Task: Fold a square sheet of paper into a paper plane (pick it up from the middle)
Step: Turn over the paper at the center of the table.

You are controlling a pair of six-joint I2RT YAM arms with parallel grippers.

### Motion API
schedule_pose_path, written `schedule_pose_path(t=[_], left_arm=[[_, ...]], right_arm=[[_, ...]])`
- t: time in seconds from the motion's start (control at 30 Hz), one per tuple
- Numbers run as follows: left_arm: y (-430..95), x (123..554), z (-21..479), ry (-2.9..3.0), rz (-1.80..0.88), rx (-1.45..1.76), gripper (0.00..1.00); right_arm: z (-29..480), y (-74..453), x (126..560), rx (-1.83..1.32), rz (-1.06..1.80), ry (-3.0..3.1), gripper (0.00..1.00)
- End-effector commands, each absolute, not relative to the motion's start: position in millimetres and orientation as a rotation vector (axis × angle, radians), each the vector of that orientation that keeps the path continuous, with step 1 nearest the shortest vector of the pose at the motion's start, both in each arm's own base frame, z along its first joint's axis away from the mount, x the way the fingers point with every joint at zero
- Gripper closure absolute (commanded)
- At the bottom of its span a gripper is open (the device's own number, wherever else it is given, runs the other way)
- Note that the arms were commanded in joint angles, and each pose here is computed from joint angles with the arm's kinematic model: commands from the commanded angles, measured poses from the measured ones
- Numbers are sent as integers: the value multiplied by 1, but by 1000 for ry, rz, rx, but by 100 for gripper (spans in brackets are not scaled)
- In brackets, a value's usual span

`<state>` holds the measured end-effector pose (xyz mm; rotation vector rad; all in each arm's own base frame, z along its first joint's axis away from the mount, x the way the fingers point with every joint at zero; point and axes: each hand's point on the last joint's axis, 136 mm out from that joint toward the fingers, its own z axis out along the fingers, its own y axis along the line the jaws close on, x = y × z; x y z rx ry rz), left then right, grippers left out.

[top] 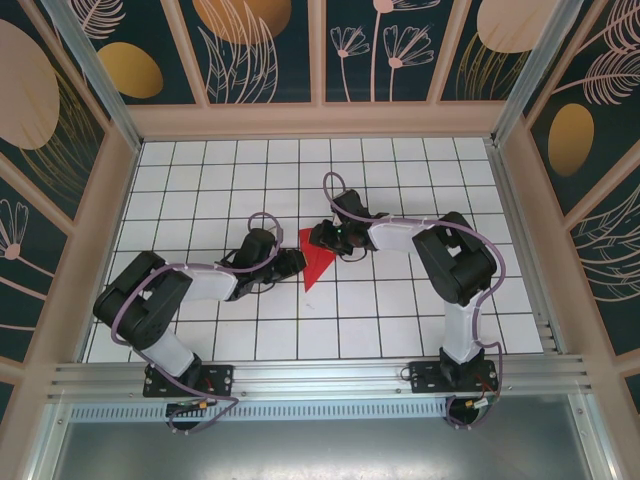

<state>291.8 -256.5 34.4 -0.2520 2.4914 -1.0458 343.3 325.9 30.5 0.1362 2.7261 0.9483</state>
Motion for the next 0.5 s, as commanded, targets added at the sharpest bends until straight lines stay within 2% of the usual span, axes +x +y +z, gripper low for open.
schedule_pose_path(t=[0.0, 0.47], left_arm=[[-266, 302, 48, 2437, -1105, -210, 65], [-276, 305, 43, 2432, -1152, -162, 66]], right_arm=[[31, 331, 344, 160, 949, 2738, 57], [42, 345, 339, 97, 1105, 2696, 64]])
